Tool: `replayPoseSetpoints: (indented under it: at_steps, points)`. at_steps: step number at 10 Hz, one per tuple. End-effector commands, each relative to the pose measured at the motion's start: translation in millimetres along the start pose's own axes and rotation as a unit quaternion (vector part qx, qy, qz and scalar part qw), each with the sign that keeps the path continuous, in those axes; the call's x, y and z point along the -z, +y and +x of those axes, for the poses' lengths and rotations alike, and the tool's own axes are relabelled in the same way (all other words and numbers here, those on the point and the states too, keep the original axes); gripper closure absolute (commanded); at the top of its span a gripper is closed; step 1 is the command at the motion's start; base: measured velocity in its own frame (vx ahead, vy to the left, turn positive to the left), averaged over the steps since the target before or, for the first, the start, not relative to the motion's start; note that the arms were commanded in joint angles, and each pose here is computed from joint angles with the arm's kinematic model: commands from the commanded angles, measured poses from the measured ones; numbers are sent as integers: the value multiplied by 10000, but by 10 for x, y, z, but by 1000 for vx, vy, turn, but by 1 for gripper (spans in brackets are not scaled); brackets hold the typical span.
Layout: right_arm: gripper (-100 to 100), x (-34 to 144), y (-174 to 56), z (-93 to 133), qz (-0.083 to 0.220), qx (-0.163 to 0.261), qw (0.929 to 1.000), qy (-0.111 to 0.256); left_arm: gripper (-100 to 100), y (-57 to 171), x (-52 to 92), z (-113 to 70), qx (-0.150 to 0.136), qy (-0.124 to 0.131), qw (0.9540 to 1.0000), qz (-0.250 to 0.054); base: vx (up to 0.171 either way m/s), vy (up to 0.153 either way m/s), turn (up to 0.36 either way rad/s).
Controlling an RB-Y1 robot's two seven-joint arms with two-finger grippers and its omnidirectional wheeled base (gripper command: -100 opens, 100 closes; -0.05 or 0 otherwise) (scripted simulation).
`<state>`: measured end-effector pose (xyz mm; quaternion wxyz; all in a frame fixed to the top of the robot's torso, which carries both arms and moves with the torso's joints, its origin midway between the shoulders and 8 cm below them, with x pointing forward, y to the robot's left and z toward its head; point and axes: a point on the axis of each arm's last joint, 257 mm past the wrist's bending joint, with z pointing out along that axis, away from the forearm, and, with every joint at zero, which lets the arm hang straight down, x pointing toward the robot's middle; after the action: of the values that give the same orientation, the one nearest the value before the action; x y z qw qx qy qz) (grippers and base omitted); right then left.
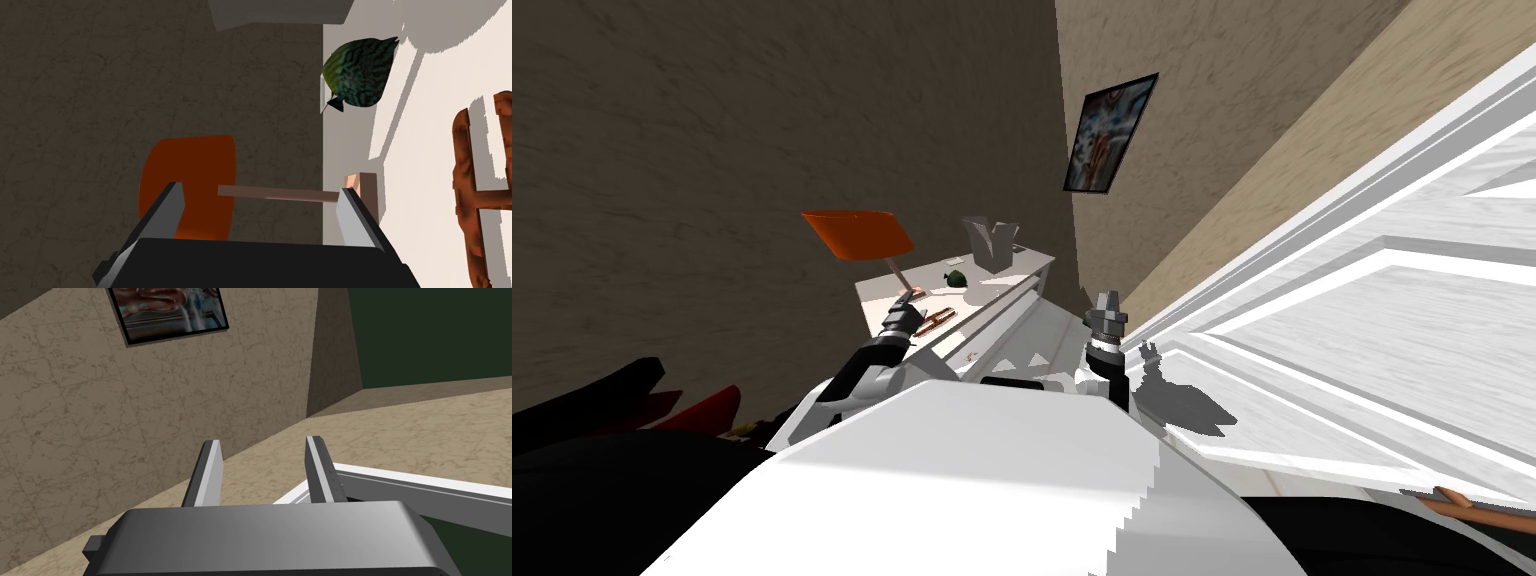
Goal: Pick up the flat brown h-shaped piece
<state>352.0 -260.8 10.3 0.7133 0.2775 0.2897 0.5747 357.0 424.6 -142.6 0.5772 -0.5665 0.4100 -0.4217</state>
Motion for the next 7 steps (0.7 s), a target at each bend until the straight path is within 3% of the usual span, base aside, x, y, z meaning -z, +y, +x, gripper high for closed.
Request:
replayPoseSetpoints:
  at_steps: [1, 4, 7]
  points:
    - [0, 0, 0, 0, 0, 0, 10000, 0, -100, 122, 2, -80, 102, -97, 9996, -242, 64, -32, -43]
    - [0, 0, 0, 0, 0, 0, 10000, 0, -100, 265, 34, -240, 279, -265, 9977, -560, 45, -30, -37]
    - [0, 0, 0, 0, 0, 0, 10000, 0, -100, 431, 106, -527, 646, -561, 9916, -965, 68, -39, -63]
